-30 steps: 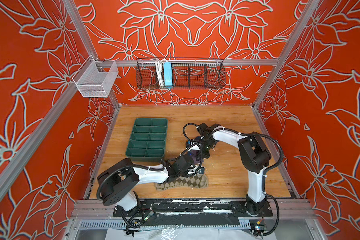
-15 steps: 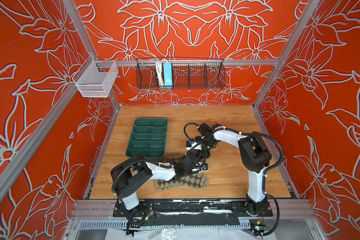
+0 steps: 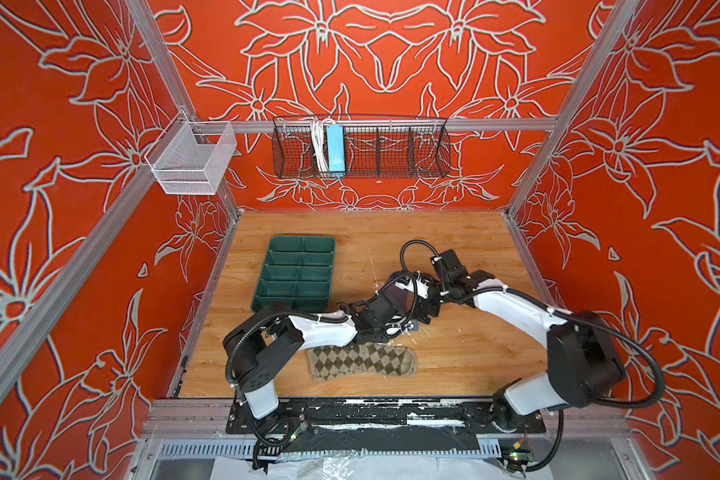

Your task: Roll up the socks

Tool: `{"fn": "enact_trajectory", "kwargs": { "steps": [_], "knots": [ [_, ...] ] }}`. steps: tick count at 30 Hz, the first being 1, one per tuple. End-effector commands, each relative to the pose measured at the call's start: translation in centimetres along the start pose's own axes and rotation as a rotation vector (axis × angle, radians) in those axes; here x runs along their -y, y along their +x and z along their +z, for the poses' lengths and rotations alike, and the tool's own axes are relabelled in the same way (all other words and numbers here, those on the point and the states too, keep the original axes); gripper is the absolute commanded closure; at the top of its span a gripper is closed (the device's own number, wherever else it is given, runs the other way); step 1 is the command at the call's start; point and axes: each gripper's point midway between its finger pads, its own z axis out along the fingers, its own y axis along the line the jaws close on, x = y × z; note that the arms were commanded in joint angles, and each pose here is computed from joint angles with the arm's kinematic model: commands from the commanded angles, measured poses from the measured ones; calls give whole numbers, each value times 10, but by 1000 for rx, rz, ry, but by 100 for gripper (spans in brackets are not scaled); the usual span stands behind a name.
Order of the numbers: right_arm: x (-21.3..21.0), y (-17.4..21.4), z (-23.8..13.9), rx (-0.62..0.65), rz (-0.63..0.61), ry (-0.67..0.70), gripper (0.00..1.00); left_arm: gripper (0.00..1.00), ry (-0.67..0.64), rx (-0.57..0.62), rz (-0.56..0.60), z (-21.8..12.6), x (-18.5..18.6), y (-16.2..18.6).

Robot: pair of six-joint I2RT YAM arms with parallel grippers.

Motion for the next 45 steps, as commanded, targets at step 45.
{"fn": "enact_trajectory", "kwargs": {
  "steps": [45],
  "knots": [
    [-34,-30,67,-39,-782,590,35,95,753,-102,-399,2,-1,10]
  ]
}}
